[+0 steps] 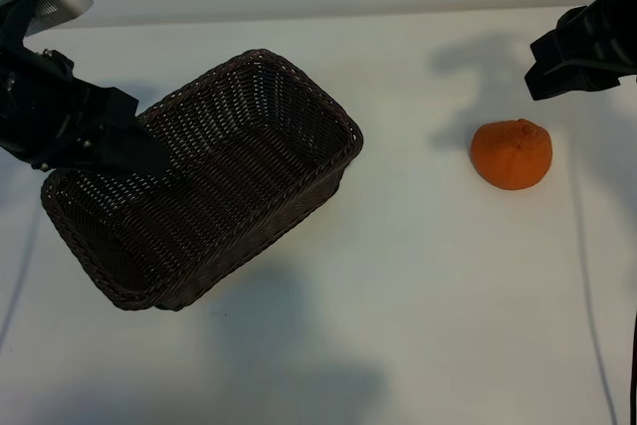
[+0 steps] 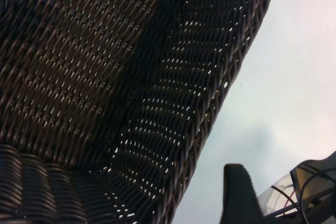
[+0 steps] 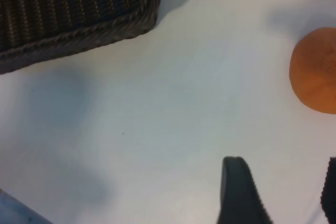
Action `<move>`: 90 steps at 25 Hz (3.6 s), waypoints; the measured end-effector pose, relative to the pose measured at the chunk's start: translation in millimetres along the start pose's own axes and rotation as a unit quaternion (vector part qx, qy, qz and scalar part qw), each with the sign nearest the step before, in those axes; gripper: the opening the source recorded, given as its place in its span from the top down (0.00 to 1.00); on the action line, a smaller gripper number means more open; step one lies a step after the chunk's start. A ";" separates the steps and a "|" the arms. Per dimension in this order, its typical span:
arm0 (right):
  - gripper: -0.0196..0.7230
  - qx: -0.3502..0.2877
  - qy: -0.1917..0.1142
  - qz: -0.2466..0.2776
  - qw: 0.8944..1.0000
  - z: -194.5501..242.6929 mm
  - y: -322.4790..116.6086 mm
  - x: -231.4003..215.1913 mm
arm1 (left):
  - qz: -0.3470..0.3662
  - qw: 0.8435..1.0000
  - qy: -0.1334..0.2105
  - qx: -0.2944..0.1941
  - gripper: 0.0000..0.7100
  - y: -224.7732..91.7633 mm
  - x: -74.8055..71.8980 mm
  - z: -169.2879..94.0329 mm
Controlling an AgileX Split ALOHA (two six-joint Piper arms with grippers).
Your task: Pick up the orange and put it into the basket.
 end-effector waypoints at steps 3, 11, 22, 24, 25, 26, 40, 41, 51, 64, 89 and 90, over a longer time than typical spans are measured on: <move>0.45 0.000 0.000 0.000 1.000 0.0 0.0 0.0 | 0.000 1.000 0.000 0.000 0.36 0.0 0.0 0.0; 0.45 0.000 0.000 0.000 1.000 0.0 0.0 0.1 | 0.000 1.000 0.000 0.000 0.36 0.0 0.0 0.0; 0.45 0.000 0.000 0.000 1.000 0.0 0.0 0.1 | -0.001 1.000 0.000 -0.001 0.36 0.2 0.0 0.0; 0.45 0.000 0.000 0.000 1.000 0.0 0.0 0.1 | -0.001 1.000 0.001 -0.002 0.36 0.5 0.2 0.0; 0.45 0.000 0.000 0.000 1.000 0.0 0.0 0.1 | 0.002 1.000 0.002 -0.002 0.36 0.5 0.3 0.0; 0.45 0.000 0.000 0.000 1.000 0.0 0.0 0.1 | 0.006 1.000 0.003 -0.002 0.36 0.4 0.7 0.0; 0.45 0.000 0.000 0.000 1.000 0.0 0.0 0.1 | 0.037 0.999 0.025 0.002 0.36 -0.3 5.5 -0.2; 0.45 0.000 0.000 0.000 1.000 0.0 0.0 0.1 | 0.029 0.999 0.030 0.002 0.36 -0.3 7.0 -0.6; 0.45 0.000 0.000 0.000 1.000 0.0 0.0 0.1 | -0.189 0.959 0.205 -0.040 0.36 -1.0 73.8 -28.0; 0.45 -0.008 -0.003 0.000 1.000 0.0 1.8 -0.6 | -0.244 0.940 0.225 -0.083 0.36 8.4 87.3 -24.2; 0.45 -0.022 -0.009 0.000 1.000 -0.1 4.8 -1.9 | -0.303 0.930 0.202 -0.042 0.36 1.1 122.7 44.5; 0.45 -0.022 -0.009 0.000 1.000 -0.1 4.8 -1.9 | -0.305 0.930 0.200 -0.043 0.36 1.3 122.4 44.7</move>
Point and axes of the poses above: a point on each arm's last joint axis where the gripper is mounted, z pointing out along that axis toward the gripper, x along the wrist's bending axis when the last joint is at zero, y = z × x, the point moved 2 cm from there along z, pointing out along that axis toward the gripper, and after that the axes turned 10 degrees about -z, right-handed, at the moved point
